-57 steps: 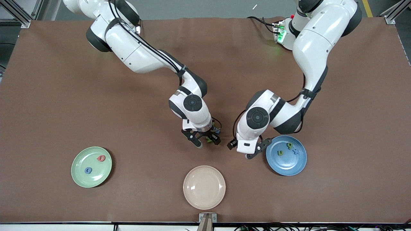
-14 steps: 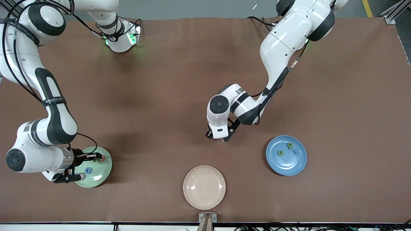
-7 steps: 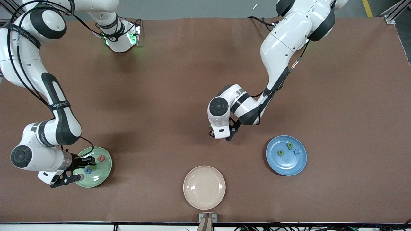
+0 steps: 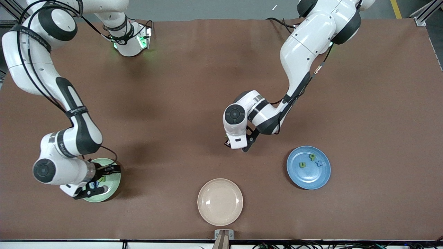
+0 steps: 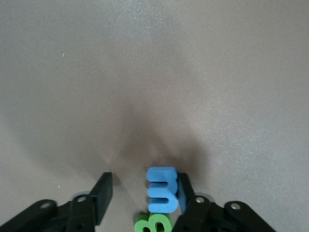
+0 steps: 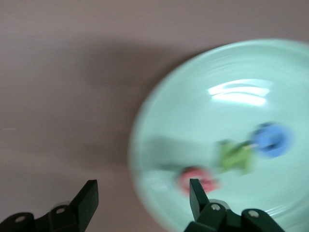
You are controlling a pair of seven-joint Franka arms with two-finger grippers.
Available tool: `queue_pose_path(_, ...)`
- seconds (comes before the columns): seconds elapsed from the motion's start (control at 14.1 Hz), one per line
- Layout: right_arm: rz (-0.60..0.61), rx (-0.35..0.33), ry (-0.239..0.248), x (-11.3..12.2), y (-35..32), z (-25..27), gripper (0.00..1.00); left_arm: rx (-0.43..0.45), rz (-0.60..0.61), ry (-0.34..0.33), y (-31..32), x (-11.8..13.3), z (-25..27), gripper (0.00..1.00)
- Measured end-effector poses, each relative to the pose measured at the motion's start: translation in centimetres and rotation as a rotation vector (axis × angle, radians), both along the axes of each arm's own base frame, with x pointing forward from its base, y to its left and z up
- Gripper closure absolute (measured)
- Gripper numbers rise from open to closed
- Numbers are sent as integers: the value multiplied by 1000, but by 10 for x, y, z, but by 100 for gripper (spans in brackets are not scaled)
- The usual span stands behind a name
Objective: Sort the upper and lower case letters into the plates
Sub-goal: 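Carry the blue m to the blue plate while the right gripper returns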
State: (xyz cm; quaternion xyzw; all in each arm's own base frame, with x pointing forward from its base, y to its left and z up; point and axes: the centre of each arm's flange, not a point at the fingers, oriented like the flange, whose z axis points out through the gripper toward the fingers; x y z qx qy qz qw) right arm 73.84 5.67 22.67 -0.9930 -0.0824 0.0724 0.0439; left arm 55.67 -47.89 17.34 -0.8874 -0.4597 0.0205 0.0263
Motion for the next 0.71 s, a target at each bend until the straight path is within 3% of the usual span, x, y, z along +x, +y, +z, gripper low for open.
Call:
queue_pose_path(0.21, -82, 24, 39, -17, 66, 22, 15, 1, -13, -1, 0, 1, 5, 72)
queue_pose_path(0.43, -134, 43, 70, -35, 112, 32, 15, -8, 0, -22, 22, 25, 15, 73)
queue_pose_path(0.71, -226, 36, 86, -64, 197, 41, 15, -41, -68, -94, 114, 101, 66, 73)
